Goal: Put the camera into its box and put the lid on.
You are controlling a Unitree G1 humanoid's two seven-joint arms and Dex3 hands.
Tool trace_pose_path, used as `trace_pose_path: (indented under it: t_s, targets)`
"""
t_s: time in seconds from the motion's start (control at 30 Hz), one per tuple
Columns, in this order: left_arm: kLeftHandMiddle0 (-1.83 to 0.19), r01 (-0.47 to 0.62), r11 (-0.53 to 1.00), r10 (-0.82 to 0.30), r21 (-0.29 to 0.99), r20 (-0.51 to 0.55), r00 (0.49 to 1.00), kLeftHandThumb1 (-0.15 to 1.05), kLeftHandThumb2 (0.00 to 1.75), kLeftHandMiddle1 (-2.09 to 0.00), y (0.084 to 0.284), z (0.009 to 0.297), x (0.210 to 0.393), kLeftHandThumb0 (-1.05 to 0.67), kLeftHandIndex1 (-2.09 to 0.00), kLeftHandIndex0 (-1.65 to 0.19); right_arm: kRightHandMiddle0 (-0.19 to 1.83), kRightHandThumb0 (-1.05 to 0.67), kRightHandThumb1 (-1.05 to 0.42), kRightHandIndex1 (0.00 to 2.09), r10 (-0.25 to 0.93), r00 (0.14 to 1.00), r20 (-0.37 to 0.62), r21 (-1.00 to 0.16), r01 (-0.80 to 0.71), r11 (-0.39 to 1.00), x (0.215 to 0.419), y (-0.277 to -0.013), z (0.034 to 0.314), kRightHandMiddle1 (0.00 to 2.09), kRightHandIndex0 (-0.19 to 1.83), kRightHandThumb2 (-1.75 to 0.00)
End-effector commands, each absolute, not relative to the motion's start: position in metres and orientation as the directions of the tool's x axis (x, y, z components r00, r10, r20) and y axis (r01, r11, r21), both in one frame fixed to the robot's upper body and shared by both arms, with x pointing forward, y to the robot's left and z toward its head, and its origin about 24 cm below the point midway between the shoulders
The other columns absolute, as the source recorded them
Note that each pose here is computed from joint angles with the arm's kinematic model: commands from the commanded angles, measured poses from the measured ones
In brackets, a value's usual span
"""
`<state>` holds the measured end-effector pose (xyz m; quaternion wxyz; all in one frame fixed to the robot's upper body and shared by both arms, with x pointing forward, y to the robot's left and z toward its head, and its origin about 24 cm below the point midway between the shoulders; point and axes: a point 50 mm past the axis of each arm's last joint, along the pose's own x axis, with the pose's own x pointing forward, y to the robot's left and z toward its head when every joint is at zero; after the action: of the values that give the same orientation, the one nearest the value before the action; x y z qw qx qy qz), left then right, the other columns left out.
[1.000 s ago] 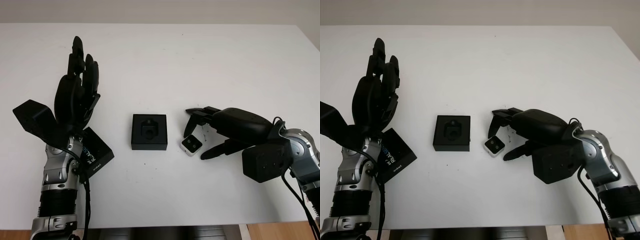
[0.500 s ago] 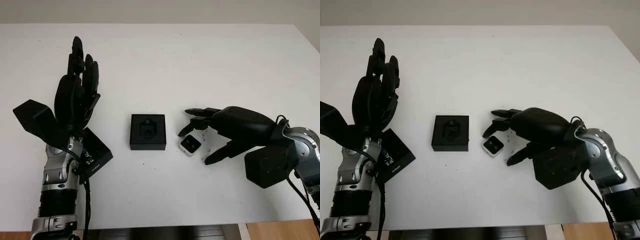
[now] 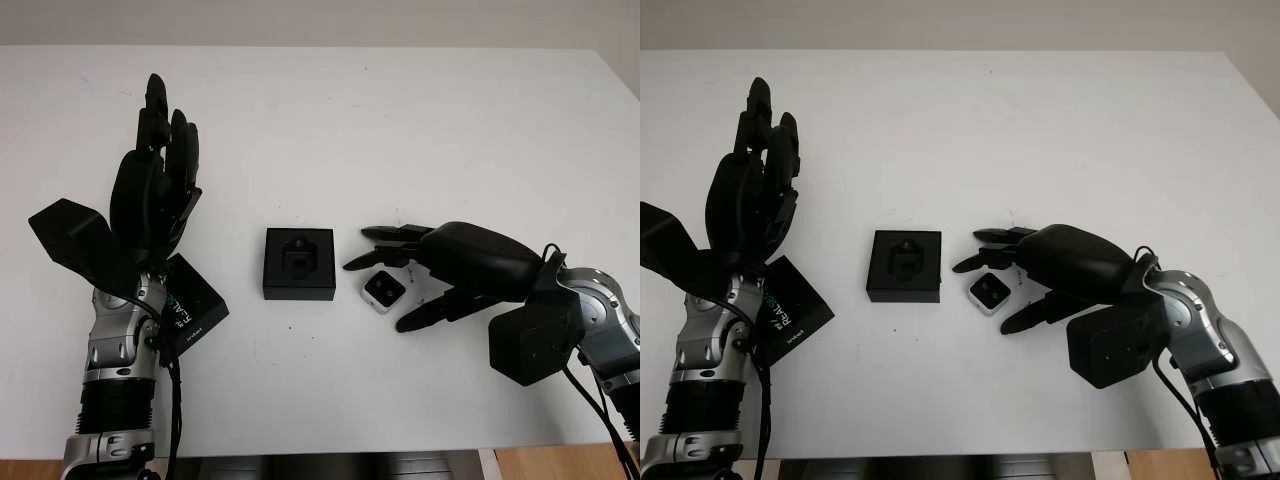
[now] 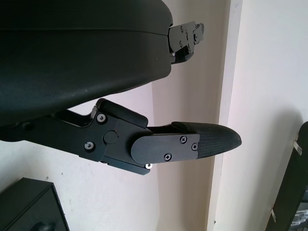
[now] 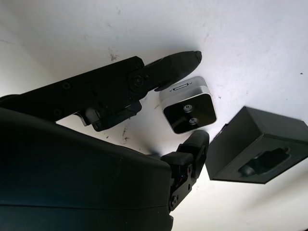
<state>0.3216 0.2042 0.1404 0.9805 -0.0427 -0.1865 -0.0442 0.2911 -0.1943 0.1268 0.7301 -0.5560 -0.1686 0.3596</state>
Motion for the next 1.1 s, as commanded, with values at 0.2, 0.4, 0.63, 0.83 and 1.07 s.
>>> trace_pose_path:
  t_s: [0.2, 0.4, 0.63, 0.83, 1.07]
  targets:
    - [0.19, 0.089, 0.994, -0.063, -0.055, 0.369, 0.927, 1.05, 0.45, 0.00, 0.206, 0.140, 0.319, -0.73, 0.00, 0.19, 0.28, -0.35, -0.89, 0.11, 0.730, 0.676, -0.105, -0.942, -0.304, 0.145, 0.294, -0.192, 0.124, 0.97, 0.27, -0.06]
    - [0.19, 0.092, 0.994, -0.063, -0.060, 0.368, 0.928, 1.05, 0.45, 0.00, 0.206, 0.140, 0.320, -0.73, 0.00, 0.19, 0.29, -0.31, -0.94, 0.13, 0.729, 0.678, -0.093, -0.944, -0.293, 0.152, 0.296, -0.193, 0.123, 1.34, 0.31, -0.06]
    - [0.19, 0.094, 0.994, -0.065, -0.059, 0.369, 0.927, 1.05, 0.45, 0.00, 0.206, 0.141, 0.320, -0.73, 0.00, 0.19, 0.29, -0.30, -0.93, 0.13, 0.720, 0.686, -0.101, -0.947, -0.289, 0.142, 0.297, -0.198, 0.123, 1.44, 0.31, -0.05]
    - [0.19, 0.094, 0.994, -0.064, -0.063, 0.366, 0.928, 1.05, 0.45, 0.00, 0.206, 0.140, 0.320, -0.73, 0.00, 0.19, 0.28, -0.30, -0.91, 0.14, 0.718, 0.688, -0.105, -0.944, -0.295, 0.145, 0.298, -0.199, 0.123, 1.54, 0.32, -0.05]
    - [0.19, 0.092, 0.994, -0.065, -0.059, 0.362, 0.930, 1.05, 0.46, 0.00, 0.205, 0.140, 0.319, -0.74, 0.00, 0.19, 0.22, -0.30, -0.93, 0.15, 0.681, 0.727, -0.092, -0.894, -0.362, 0.265, 0.303, -0.203, 0.118, 1.68, 0.32, -0.06]
